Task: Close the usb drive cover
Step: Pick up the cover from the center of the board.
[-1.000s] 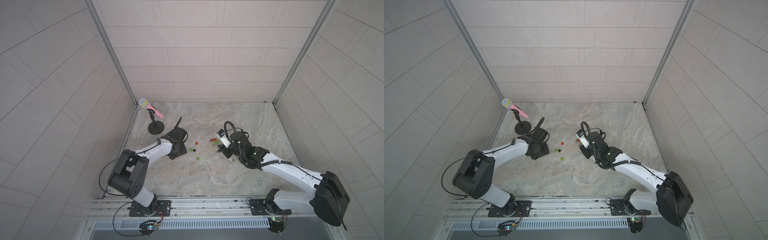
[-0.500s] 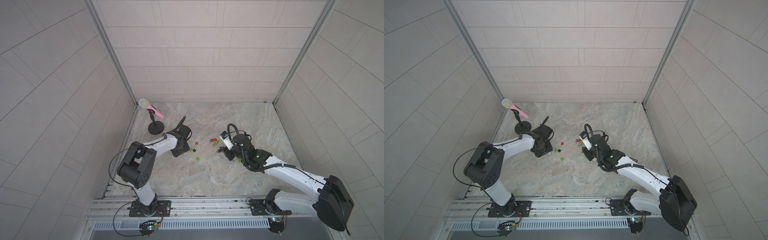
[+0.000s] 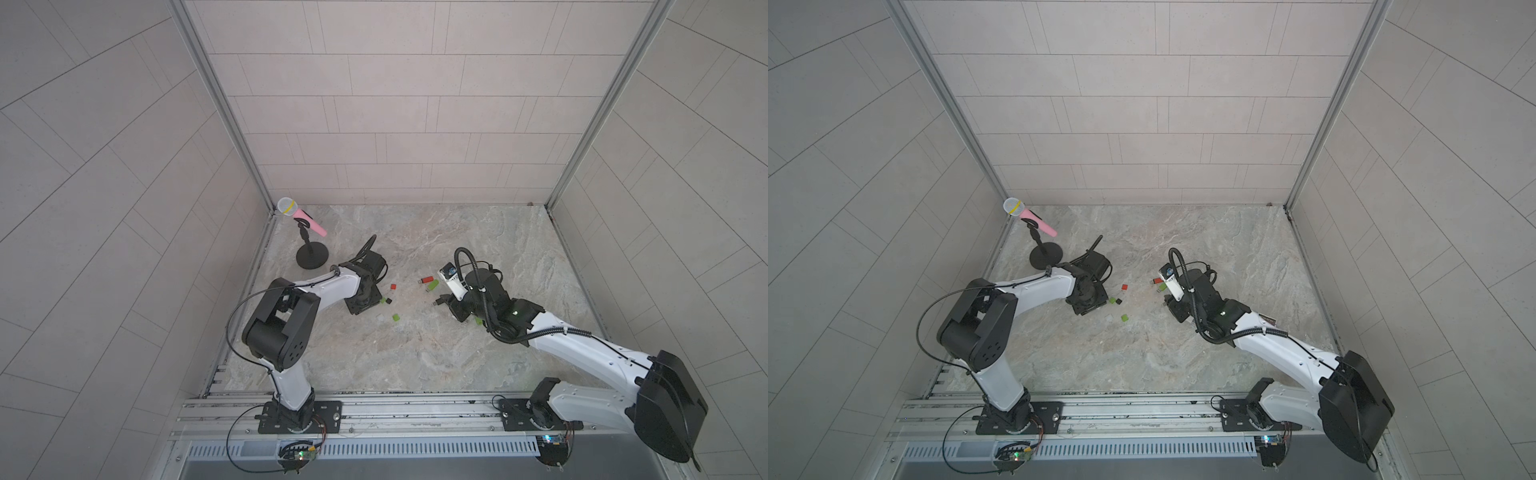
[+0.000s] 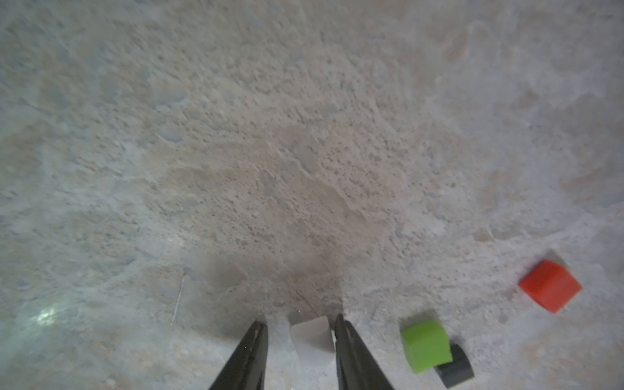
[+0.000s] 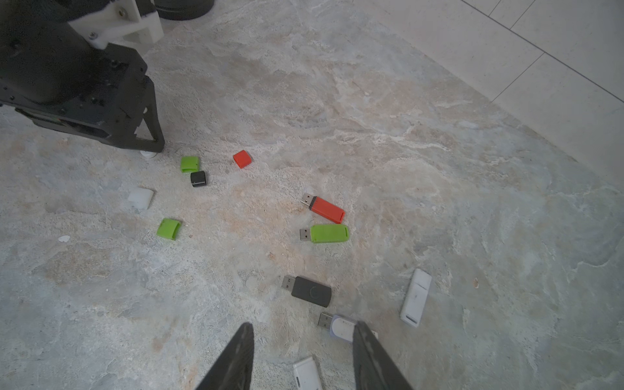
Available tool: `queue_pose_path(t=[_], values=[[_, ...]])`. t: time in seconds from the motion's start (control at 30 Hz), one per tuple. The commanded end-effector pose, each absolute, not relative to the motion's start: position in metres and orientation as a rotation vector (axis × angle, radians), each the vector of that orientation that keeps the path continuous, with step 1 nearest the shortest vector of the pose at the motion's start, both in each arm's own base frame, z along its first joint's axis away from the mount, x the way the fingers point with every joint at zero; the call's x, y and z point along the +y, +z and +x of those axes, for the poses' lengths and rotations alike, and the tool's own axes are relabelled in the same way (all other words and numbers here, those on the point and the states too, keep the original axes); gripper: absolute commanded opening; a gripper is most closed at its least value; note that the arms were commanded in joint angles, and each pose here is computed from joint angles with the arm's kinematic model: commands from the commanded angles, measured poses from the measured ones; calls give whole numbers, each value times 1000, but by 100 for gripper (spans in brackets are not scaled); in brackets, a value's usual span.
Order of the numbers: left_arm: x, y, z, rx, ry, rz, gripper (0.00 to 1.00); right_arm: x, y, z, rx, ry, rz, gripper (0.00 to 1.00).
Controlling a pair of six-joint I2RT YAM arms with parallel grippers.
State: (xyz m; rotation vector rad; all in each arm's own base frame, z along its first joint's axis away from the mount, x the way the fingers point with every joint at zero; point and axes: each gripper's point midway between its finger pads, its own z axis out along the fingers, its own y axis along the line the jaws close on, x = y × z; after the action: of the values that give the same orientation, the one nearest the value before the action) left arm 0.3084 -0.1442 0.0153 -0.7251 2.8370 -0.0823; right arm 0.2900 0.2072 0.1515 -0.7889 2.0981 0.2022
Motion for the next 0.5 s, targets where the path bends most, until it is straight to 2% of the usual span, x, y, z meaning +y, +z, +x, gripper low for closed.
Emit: queue_pose_path(t=[0.0, 0.2, 0.27, 0.47], values=[[-142, 7, 300, 2869, -27, -745, 35, 201, 148, 288, 2124, 189, -768, 49], [-137, -2, 290, 2894, 13, -745, 28, 198, 147, 287, 2128, 172, -770, 49], [-136, -4, 289, 2902, 23, -729, 21, 197, 147, 287, 2128, 167, -772, 49], [-136, 0, 290, 2918, 31, -640, 16, 191, 151, 287, 2121, 146, -757, 49]])
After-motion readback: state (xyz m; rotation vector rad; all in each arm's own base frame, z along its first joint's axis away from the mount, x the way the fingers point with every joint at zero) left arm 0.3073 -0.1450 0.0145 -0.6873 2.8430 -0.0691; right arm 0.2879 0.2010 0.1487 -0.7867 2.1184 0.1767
